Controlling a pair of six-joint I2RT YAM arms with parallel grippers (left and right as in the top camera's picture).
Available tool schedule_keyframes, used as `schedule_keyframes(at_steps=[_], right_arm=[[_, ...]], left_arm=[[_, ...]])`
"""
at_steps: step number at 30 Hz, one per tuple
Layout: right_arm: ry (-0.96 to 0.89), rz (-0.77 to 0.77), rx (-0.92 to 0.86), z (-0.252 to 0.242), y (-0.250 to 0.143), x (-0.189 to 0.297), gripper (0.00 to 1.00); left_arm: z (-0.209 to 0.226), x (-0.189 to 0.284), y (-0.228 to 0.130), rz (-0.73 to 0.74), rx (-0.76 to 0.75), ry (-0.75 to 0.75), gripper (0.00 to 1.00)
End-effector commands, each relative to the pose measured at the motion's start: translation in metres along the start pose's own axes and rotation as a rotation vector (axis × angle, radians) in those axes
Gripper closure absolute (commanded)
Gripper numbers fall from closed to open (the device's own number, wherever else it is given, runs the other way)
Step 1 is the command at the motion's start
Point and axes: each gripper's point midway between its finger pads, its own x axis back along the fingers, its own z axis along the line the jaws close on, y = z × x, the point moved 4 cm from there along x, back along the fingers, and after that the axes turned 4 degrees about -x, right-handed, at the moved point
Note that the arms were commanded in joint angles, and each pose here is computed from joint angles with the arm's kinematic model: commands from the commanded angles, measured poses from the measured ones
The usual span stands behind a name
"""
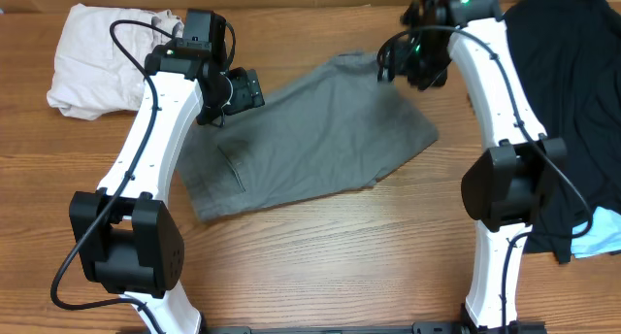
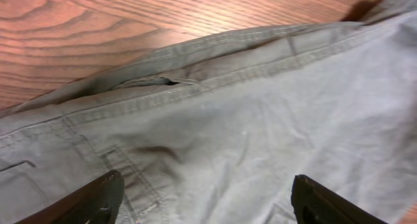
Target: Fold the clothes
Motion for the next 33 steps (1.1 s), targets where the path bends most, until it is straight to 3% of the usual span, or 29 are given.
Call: schedule_keyframes(at_steps=[1, 10, 17, 24, 28, 33], right_arm=[[-0.001, 0.080, 0.015, 0.001, -0.017, -0.034, 0.29], [-0.029, 0.084, -0.009, -0.007, -0.036, -0.108, 0.34], [-0.148, 0.015, -0.233, -0.057, -0.026, -0.116, 0.36], [-0.243, 0.061, -0.492, -0.122, -0.044, -0.117, 0.38], [-0.265, 0.081, -0.675, -0.155, -0.054, -0.114, 0.39], [-0.141, 0.033, -0.774, -0.151, -0.038, -0.115, 0.43]], left_arm=[[-0.012, 0.008, 0.004, -0.003, -0.019, -0.071, 0.14], [-0.013, 0.008, 0.003, -0.001, -0.020, -0.079, 0.12], [-0.011, 0.008, 0.005, -0.011, -0.020, -0.062, 0.08], [-0.009, 0.006, 0.002, 0.000, -0.018, -0.050, 0.07], [0.000, 0.000, -0.016, 0.083, -0.009, -0.015, 0.06], [0.018, -0.025, -0.054, 0.229, 0.016, 0.040, 0.05]])
